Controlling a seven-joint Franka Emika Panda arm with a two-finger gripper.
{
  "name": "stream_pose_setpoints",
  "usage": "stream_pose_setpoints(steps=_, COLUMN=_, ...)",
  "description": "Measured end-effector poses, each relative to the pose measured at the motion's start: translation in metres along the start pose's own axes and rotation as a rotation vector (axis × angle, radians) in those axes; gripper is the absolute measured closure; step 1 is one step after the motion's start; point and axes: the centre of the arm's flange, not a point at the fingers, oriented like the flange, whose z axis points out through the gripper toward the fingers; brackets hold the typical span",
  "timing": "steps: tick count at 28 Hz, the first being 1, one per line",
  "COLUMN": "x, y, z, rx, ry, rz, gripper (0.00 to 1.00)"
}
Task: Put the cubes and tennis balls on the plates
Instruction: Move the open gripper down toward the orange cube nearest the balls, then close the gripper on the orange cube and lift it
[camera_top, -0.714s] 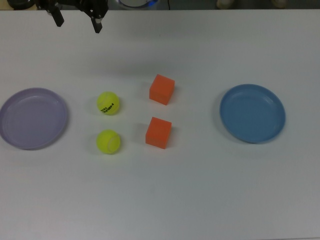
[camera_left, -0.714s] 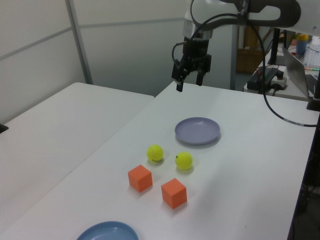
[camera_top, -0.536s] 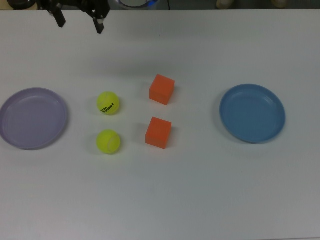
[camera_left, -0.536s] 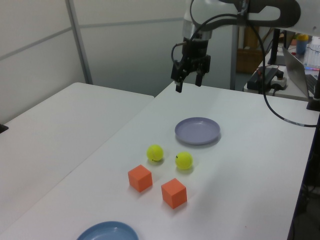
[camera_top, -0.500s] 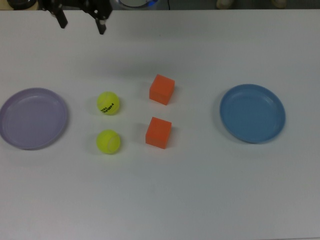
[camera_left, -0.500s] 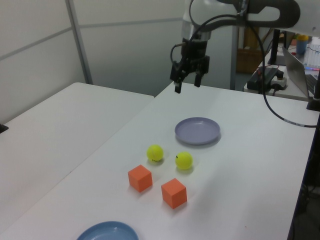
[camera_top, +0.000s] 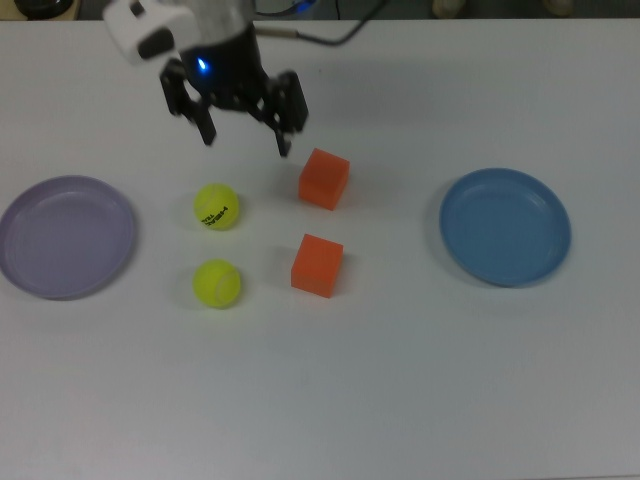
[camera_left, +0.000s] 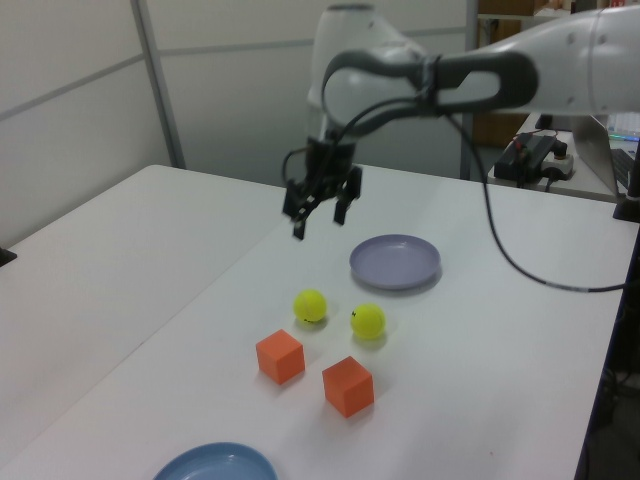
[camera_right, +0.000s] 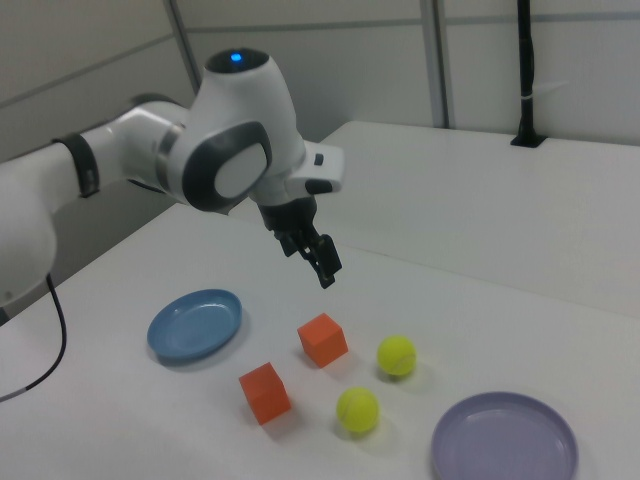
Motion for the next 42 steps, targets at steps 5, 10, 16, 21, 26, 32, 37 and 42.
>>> stream_pose_setpoints(steps=5, x=0.010, y=-0.021, z=0.049, rx=0.000, ry=0.018, rz=0.034, gripper=0.00)
stream_pose_setpoints(steps=10, x=0.014, y=-0.033, z=0.100, rx=-0.008, ry=0.007, rz=0.043, gripper=0.00)
stream_pose_setpoints(steps=16, x=0.014, y=-0.044, z=0.144, rx=-0.009, ry=0.002, rz=0.045, gripper=0.00)
stream_pose_setpoints(steps=21, x=0.009, y=-0.054, z=0.167, rx=-0.010, ry=-0.020, rz=0.041, gripper=0.00)
stream_pose_setpoints(steps=26, x=0.004, y=-0.061, z=0.179, rx=-0.010, ry=-0.040, rz=0.032, gripper=0.00)
stream_pose_setpoints(steps=32, x=0.002, y=-0.061, z=0.194, rx=-0.018, ry=-0.060, rz=0.031, gripper=0.00)
stream_pose_setpoints(steps=37, x=0.001, y=-0.060, z=0.201, rx=-0.022, ry=-0.068, rz=0.032, gripper=0.00)
stream_pose_setpoints(steps=42, x=0.000, y=-0.059, z=0.206, rx=-0.026, ry=-0.076, rz=0.033, gripper=0.00)
